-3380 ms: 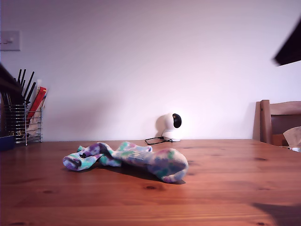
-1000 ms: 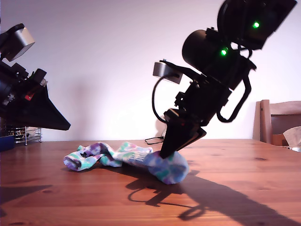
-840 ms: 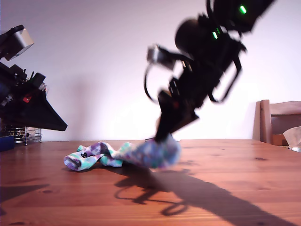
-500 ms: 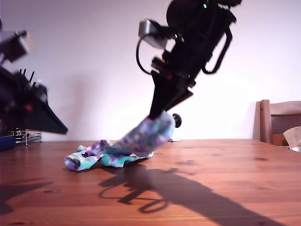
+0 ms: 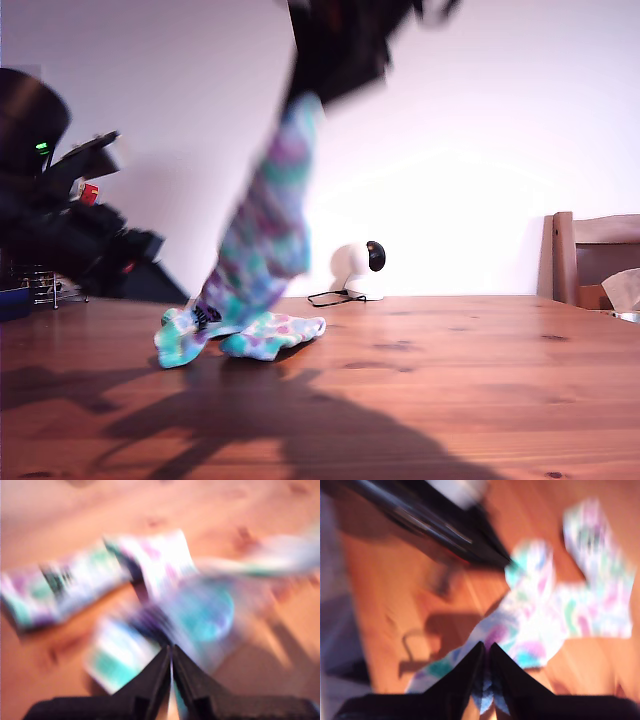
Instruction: Fold the socks in front of you. After folding them, place them to the right side.
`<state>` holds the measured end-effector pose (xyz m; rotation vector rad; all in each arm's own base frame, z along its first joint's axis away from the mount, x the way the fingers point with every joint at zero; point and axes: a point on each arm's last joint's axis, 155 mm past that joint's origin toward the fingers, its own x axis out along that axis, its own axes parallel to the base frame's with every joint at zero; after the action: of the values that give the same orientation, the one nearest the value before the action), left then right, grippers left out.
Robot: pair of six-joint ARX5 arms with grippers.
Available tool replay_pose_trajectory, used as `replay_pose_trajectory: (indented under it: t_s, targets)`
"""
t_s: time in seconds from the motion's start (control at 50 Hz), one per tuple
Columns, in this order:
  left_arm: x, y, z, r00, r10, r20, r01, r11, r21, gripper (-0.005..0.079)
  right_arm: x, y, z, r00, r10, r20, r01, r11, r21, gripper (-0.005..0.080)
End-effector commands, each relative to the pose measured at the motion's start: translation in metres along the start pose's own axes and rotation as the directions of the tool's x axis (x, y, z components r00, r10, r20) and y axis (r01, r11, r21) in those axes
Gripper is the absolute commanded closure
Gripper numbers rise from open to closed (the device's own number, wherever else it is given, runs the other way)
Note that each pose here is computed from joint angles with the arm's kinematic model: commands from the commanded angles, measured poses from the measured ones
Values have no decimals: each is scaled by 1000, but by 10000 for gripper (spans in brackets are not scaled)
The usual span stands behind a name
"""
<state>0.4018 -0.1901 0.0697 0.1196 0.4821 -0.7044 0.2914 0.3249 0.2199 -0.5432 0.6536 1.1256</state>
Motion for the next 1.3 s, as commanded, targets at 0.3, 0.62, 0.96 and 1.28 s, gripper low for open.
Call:
replay_pose_trajectory:
  t_s: [0.3, 0.62, 0.96, 1.28]
  targets:
    - [9, -12, -18, 996, -66, -67, 65, 998, -24, 752, 1, 27, 1, 999, 39, -26, -39, 999, -7, 765]
    - [8, -23, -43, 982, -90, -167, 89, 996, -13, 754, -1, 27, -22, 993, 39, -113, -36, 999, 26, 765]
    - [23, -17, -85, 965, -76, -252, 67, 997, -44, 761, -1, 30, -24, 991, 54, -123, -48, 998, 52, 765]
    - [4, -16, -148, 874, -46, -484, -6, 994, -105, 762, -3, 30, -29, 989, 64, -136, -55, 996, 69, 765]
